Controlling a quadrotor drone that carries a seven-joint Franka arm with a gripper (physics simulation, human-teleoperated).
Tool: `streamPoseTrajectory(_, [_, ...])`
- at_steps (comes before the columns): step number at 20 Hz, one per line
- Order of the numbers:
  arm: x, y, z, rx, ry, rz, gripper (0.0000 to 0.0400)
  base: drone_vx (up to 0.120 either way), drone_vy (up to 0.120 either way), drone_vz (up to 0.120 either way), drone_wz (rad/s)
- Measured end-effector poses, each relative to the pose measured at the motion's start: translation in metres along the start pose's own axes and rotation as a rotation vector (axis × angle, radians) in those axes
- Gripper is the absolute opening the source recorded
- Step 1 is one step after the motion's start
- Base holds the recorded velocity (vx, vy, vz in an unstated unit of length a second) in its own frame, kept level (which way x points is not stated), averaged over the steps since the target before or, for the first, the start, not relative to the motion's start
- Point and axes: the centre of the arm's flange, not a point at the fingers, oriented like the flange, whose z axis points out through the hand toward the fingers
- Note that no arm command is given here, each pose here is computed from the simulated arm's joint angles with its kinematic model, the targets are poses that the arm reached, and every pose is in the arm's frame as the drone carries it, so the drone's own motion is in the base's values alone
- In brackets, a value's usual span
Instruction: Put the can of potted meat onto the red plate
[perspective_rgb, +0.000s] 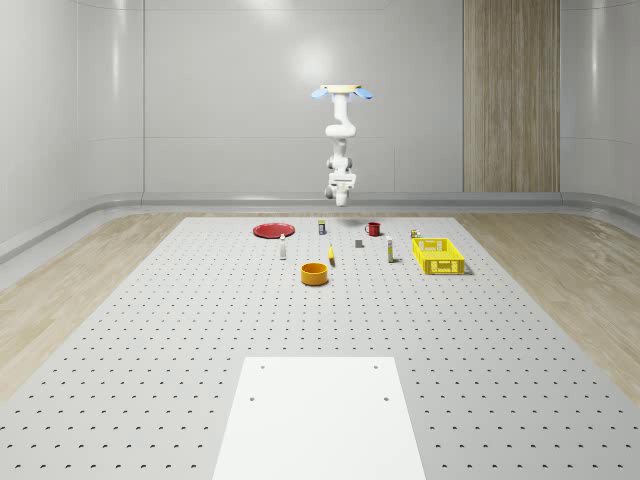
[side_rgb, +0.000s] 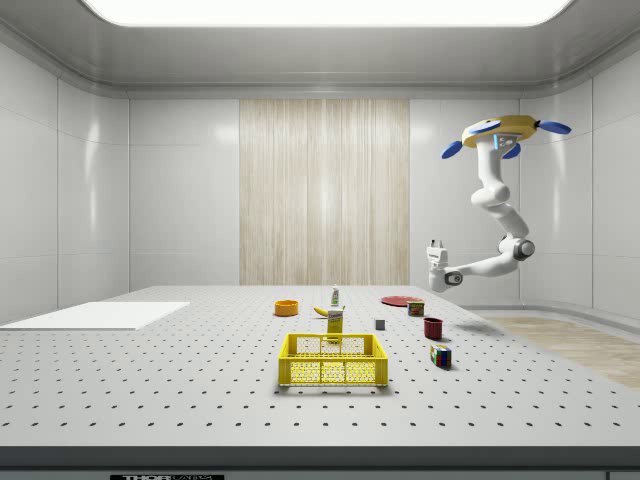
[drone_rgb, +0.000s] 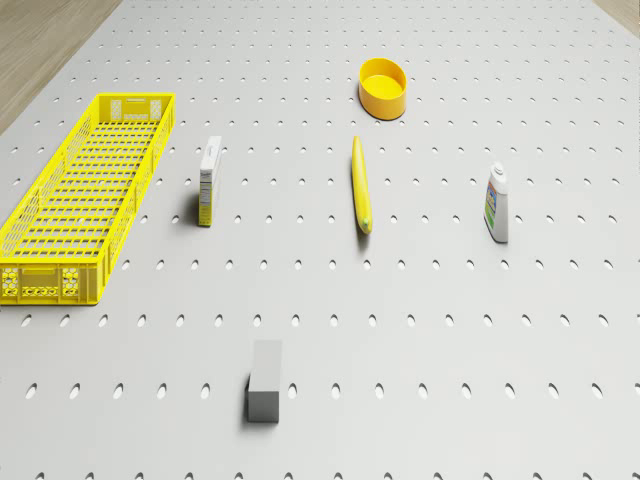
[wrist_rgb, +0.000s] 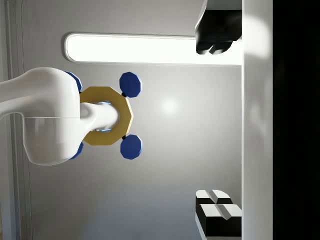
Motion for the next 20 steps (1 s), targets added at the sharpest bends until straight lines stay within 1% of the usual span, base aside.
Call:
streamPoseTrajectory(6, [-0.006,-0.005,0.0,-0.055,0.062,-0.001,0.04,0.12,-0.12,0.0,0.0])
streamPoseTrajectory(9, [-0.012,-0.011,0.001,-0.114,0.124,-0.003,0.04,0.12,-0.12,0.0,0.0])
streamPoseTrajectory(11, [-0.018,-0.017,0.003,-0.174,0.185,-0.004,0.04,0.12,-0.12,0.0,0.0])
streamPoseTrajectory(13, [-0.026,-0.025,0.007,-0.257,0.27,-0.006,0.04,0.12,-0.12,0.0,0.0])
streamPoseTrajectory(15, [-0.037,-0.035,0.014,-0.371,0.385,-0.009,0.04,0.12,-0.12,0.0,0.0])
streamPoseTrajectory(16, [-0.043,-0.041,0.02,-0.441,0.456,-0.011,0.04,0.0,-0.12,0.0,0.0])
streamPoseTrajectory(18, [-0.055,-0.053,0.037,-0.614,0.628,-0.015,0.04,0.0,-0.12,0.0,0.0])
streamPoseTrajectory(20, [-0.066,-0.063,0.062,-0.826,0.84,-0.02,0.04,0.0,-0.12,-0.04,0.0])
